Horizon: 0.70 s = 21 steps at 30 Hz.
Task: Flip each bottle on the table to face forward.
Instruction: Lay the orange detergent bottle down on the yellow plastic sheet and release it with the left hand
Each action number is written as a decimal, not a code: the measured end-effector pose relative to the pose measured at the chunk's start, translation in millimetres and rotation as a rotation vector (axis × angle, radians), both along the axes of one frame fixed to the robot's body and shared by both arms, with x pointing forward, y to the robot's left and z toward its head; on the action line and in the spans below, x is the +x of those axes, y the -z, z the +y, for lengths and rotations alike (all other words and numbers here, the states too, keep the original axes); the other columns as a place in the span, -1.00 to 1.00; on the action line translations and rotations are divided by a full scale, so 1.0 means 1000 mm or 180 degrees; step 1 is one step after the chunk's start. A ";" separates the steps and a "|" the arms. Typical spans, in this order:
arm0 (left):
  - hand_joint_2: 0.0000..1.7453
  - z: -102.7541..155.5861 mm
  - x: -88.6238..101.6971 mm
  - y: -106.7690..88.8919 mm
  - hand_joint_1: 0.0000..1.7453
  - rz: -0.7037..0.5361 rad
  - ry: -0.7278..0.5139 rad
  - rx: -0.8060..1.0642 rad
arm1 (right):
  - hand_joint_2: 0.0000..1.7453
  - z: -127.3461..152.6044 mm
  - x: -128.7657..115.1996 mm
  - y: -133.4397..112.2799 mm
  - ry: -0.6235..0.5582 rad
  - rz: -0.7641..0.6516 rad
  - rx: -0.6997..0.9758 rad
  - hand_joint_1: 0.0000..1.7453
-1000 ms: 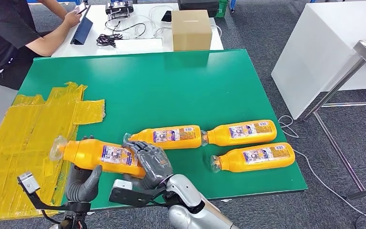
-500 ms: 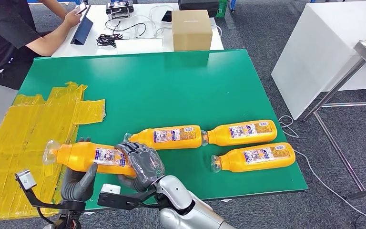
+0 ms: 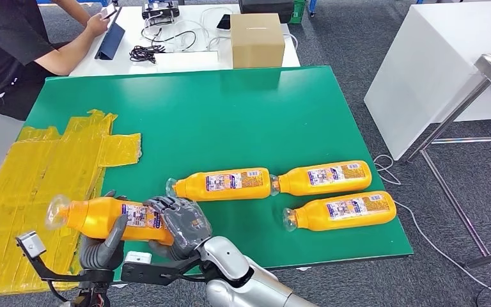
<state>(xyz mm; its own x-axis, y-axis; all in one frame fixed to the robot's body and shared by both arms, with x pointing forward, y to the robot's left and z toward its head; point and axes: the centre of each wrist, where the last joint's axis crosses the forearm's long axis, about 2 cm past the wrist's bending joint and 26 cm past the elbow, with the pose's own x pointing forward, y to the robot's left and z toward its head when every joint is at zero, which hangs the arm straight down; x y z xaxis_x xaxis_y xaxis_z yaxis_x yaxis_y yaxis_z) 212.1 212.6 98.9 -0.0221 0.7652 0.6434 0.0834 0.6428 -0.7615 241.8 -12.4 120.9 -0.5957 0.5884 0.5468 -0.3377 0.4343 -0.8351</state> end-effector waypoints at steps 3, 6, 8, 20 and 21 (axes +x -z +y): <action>1.00 0.000 -0.001 0.001 1.00 0.0002 -0.0030 -0.0019 | 1.00 0.001 -0.001 0.000 -0.0003 0.0020 0.0007 1.00; 1.00 0.000 -0.001 0.001 1.00 0.0004 -0.0046 -0.0030 | 1.00 0.001 -0.001 0.001 0.0006 0.0028 0.0018 0.89; 1.00 0.000 -0.001 0.001 1.00 0.0001 -0.0054 -0.0035 | 1.00 0.000 -0.001 0.001 0.0019 0.0022 0.0032 0.67; 1.00 -0.001 -0.001 -0.001 1.00 -0.0023 -0.0071 -0.0060 | 1.00 -0.002 -0.001 0.003 0.0096 -0.0008 0.0099 0.56; 1.00 -0.001 -0.002 -0.001 1.00 -0.0023 -0.0071 -0.0060 | 1.00 -0.002 -0.001 0.003 0.0097 -0.0008 0.0099 0.56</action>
<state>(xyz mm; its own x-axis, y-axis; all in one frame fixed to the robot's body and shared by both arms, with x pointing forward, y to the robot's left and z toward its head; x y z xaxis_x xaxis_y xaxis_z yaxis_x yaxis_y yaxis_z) 210.6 211.2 100.1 -0.0438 0.7764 0.6287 0.0748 0.6300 -0.7729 240.5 -14.5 117.8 -0.5791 0.5888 0.5638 -0.3220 0.4701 -0.8218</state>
